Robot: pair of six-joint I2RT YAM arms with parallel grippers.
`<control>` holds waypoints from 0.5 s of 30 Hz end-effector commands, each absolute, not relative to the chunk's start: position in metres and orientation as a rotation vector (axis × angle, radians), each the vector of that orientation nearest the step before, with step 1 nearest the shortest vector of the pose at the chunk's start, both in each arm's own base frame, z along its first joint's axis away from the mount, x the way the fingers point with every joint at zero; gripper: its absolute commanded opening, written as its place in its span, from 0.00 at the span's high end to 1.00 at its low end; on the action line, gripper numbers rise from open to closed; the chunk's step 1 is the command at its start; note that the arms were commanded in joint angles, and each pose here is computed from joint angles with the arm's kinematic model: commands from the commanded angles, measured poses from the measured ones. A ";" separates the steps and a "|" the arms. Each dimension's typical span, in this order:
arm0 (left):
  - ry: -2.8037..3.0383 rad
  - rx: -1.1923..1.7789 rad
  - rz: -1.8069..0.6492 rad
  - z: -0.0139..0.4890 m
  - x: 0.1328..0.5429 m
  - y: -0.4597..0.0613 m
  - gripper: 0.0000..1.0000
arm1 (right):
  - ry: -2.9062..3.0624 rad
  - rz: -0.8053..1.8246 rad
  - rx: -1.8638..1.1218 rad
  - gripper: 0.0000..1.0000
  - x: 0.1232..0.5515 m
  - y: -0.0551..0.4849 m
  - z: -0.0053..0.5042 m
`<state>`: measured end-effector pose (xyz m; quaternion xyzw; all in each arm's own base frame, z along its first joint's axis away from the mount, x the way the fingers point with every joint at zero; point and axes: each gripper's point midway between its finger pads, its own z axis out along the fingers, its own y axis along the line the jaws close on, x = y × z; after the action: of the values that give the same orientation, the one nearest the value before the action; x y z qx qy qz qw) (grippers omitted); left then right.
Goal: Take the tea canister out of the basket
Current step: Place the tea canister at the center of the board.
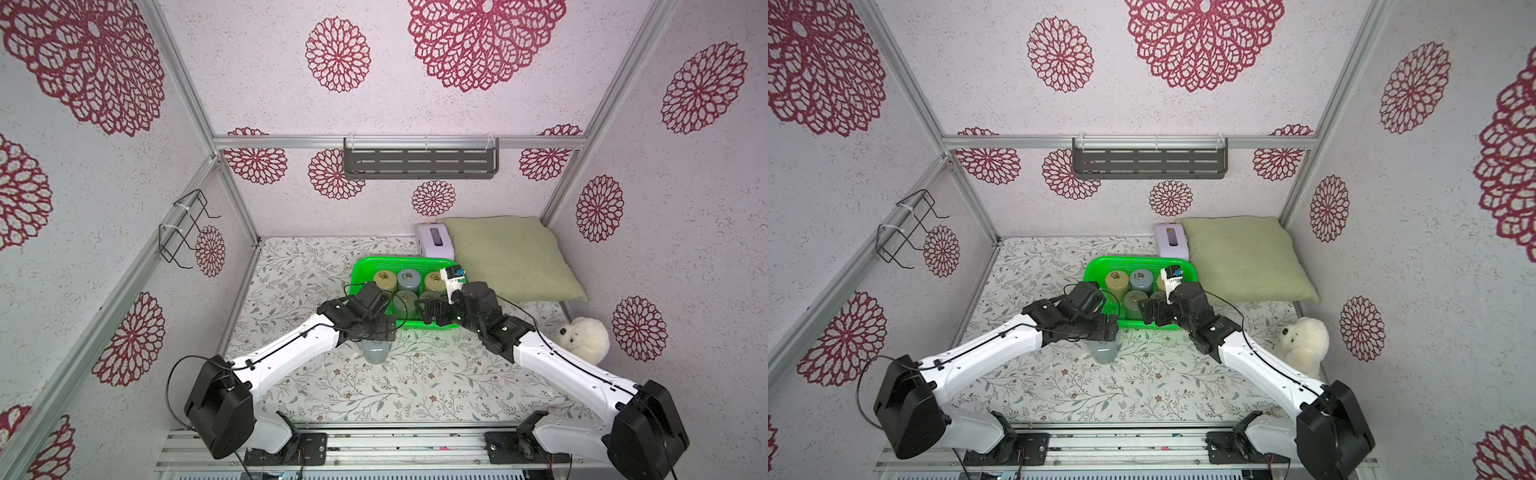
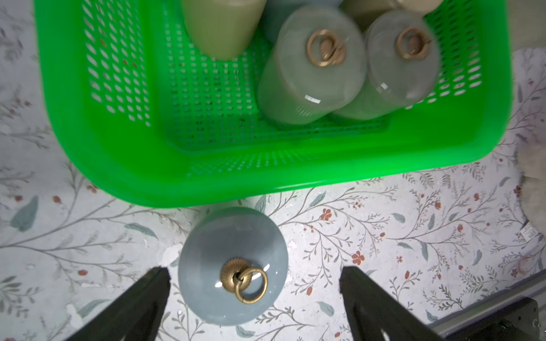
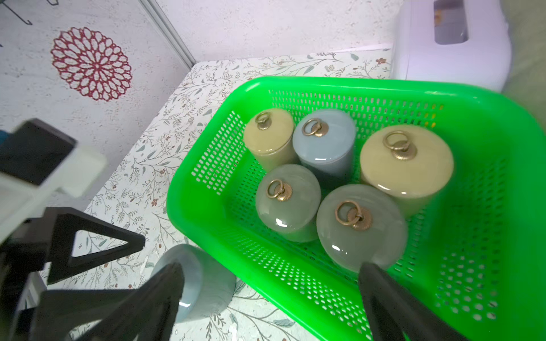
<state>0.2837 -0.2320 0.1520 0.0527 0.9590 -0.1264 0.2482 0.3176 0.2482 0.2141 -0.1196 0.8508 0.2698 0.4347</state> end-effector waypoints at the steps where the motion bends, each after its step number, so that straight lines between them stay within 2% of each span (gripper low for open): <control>1: 2.491 0.174 -0.268 0.171 0.302 -0.229 0.03 | 2.198 0.562 -0.287 0.01 0.325 0.242 0.209; 10: 2.312 0.142 -0.300 0.177 0.321 -0.230 0.03 | 2.449 0.304 -0.343 0.01 0.341 0.230 0.177; 15: 2.302 0.025 -0.254 0.173 0.325 -0.207 0.03 | 2.549 0.198 -0.325 0.01 0.350 0.212 0.165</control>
<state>0.3144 -0.2158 0.1541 0.0447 0.9265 -0.0946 0.3614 0.3506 0.2355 0.1644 -0.1242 0.9380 0.1180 0.3013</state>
